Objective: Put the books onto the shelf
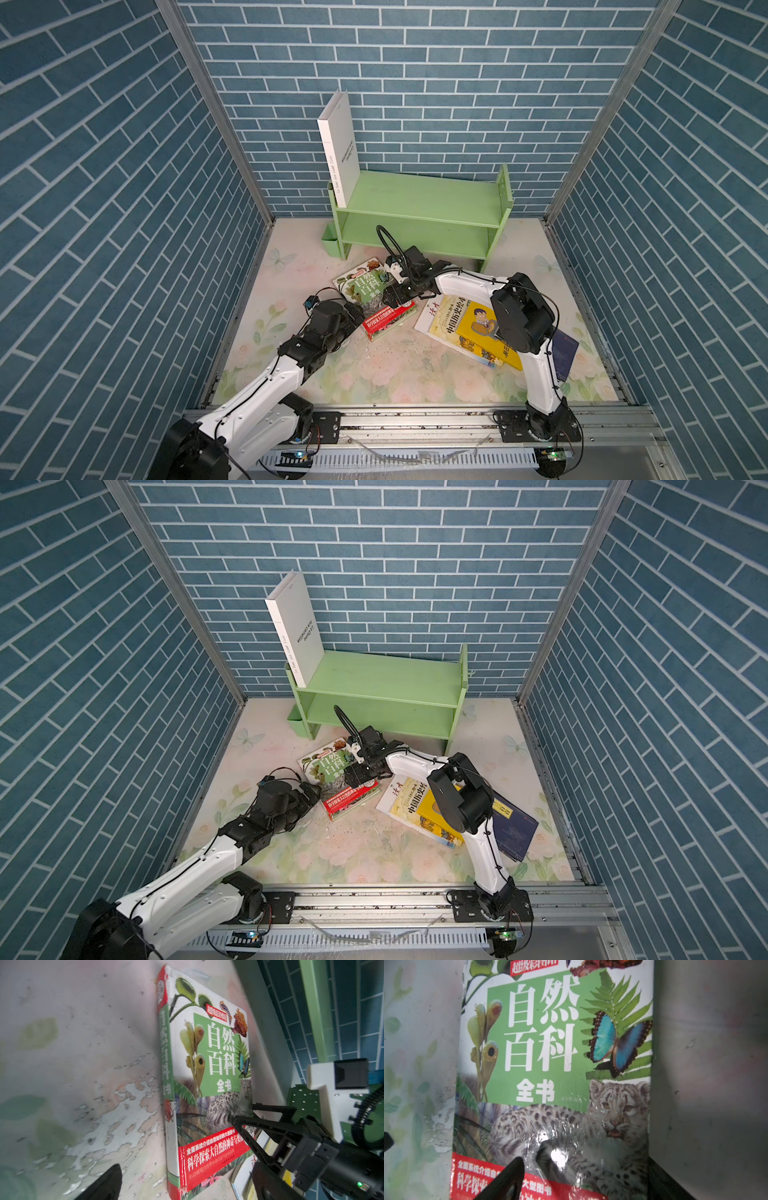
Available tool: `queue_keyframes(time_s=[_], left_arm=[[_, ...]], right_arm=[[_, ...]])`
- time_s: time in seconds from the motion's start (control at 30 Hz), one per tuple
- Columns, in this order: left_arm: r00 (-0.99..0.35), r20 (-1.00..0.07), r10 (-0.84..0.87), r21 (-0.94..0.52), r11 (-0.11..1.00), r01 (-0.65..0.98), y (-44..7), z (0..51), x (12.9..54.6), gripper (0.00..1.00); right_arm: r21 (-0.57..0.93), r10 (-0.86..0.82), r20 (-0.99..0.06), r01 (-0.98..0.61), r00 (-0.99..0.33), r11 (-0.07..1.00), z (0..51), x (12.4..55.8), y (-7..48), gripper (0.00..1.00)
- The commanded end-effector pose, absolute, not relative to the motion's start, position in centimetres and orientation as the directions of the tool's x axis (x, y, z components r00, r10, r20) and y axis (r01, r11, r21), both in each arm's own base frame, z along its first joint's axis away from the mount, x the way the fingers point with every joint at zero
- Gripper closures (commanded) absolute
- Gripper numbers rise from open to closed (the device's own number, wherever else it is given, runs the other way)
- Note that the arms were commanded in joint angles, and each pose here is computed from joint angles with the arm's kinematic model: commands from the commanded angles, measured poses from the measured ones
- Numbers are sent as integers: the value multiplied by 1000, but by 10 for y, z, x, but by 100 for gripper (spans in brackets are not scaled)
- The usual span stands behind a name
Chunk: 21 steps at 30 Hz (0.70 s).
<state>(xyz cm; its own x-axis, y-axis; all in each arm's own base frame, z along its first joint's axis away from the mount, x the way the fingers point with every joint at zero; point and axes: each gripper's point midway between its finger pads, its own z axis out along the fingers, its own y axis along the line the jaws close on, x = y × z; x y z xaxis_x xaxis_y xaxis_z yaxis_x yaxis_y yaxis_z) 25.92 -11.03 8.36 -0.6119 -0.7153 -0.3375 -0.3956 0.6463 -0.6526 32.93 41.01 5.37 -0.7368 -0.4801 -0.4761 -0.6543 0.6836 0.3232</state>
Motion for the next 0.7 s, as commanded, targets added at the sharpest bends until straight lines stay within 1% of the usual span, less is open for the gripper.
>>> queue_keyframes(time_s=[0.0, 0.13, 0.27, 0.47, 0.53, 0.57, 0.67], left_arm=[[-672, -257, -695, -601, 659, -451, -105, 57, 241, 0], [-730, -239, -640, -598, 690, -409, -114, 52, 250, 0], [-785, -215, -581, -605, 710, -359, -129, 50, 268, 0], [-794, -163, -586, -624, 684, -377, -140, 34, 280, 0], [-793, -152, -591, -617, 683, -391, -140, 29, 280, 0], [-788, -147, -598, -616, 679, -400, -139, 27, 280, 0], [-781, -145, -607, -608, 677, -414, -138, 23, 282, 0]], right_arm=[[428, -347, -497, -573, -795, 699, 94, 329, 424, 12], [366, -287, -479, -486, -829, 793, 90, 342, 408, 12], [296, -207, -446, -362, -871, 884, 82, 360, 391, 12], [321, -167, -456, -337, -874, 885, 78, 374, 403, 14], [315, -172, -440, -331, -881, 890, 74, 376, 405, 15], [305, -182, -419, -326, -890, 895, 61, 376, 406, 15], [284, -191, -384, -312, -903, 906, 44, 375, 404, 15]])
